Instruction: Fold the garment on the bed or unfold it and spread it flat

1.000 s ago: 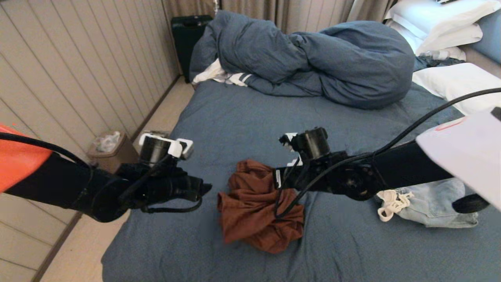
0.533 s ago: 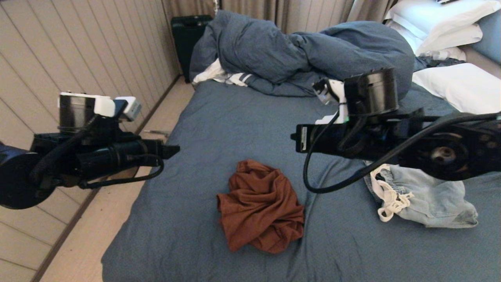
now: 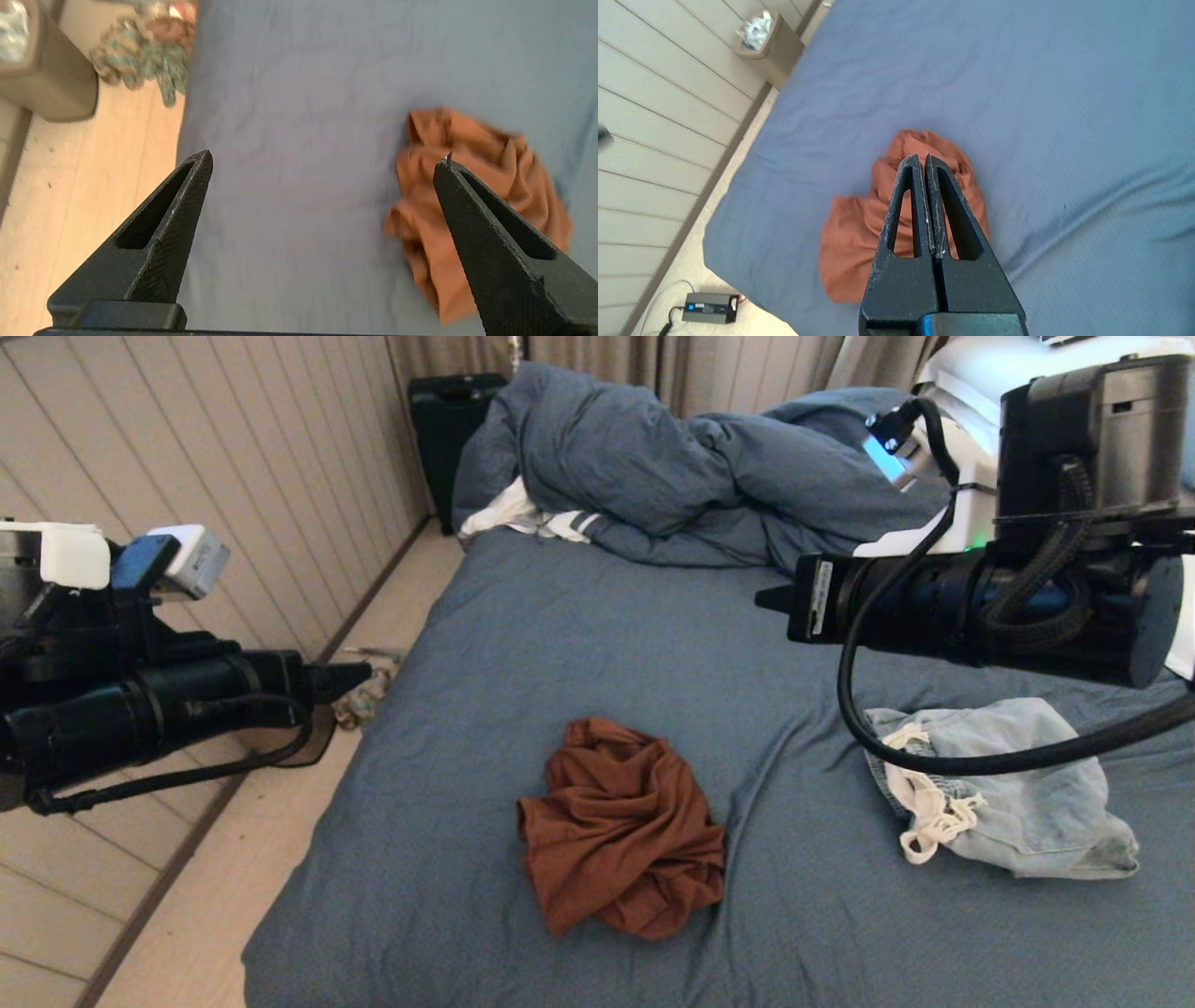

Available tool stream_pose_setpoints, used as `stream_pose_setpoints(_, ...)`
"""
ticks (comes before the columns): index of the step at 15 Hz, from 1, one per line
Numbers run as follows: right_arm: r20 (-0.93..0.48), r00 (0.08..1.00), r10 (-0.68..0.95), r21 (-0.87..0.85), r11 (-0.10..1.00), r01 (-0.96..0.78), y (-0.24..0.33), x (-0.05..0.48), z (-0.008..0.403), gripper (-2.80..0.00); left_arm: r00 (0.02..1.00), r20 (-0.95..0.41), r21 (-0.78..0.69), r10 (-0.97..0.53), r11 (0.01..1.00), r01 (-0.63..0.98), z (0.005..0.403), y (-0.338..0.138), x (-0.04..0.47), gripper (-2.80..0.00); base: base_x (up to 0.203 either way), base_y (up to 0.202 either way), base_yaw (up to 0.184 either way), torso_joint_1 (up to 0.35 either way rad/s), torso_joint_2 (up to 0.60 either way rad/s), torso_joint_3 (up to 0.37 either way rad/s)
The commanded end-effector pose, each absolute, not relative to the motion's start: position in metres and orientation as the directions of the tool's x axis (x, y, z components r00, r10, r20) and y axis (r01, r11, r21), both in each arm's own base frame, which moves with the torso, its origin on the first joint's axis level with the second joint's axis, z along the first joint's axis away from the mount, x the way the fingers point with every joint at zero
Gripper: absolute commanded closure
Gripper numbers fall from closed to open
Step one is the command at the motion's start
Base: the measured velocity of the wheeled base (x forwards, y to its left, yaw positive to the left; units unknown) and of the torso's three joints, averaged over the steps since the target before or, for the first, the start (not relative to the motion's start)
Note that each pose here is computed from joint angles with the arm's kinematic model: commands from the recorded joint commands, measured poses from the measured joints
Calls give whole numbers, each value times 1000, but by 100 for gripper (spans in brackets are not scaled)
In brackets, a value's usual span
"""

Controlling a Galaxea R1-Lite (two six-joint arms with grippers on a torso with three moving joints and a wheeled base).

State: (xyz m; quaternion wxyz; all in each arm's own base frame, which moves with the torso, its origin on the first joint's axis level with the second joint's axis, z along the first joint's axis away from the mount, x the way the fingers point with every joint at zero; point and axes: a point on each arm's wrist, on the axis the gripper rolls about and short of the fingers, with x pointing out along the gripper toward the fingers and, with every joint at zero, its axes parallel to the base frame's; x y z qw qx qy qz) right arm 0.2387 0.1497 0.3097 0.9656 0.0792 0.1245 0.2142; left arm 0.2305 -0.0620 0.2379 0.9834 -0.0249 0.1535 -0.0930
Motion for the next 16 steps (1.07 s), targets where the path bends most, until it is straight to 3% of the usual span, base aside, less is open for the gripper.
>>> stream_pose_setpoints(1, -200, 878, 435, 208, 895, -395, 157, 249, 311, 0, 925, -330, -80, -190, 982, 173, 223, -57, 213, -280, 0, 0, 0, 0, 0, 0)
stream_pose_setpoints(5, -229, 889, 398, 195, 913, -358, 151, 240, 303, 0, 931, -322, -139, -174, 981, 135, 210, -46, 179, -280, 0, 0, 0, 0, 0, 0)
stream_pose_setpoints(9, -201, 941, 272, 156, 957, -243, 109, 184, 301, 0, 945, -293, -149, -145, 983, 105, 211, -30, 137, -280, 0, 0, 0, 0, 0, 0)
stream_pose_setpoints(13, -89, 996, -3, 96, 995, 11, 50, 105, 293, 0, 978, -195, -147, -78, 988, 50, 222, -14, 80, -280, 0, 0, 0, 0, 0, 0)
stream_pose_setpoints(16, -48, 971, -235, 83, 968, 239, 9, 47, 267, 0, 983, -177, -130, 39, 990, -63, 214, -2, 35, -280, 0, 0, 0, 0, 0, 0)
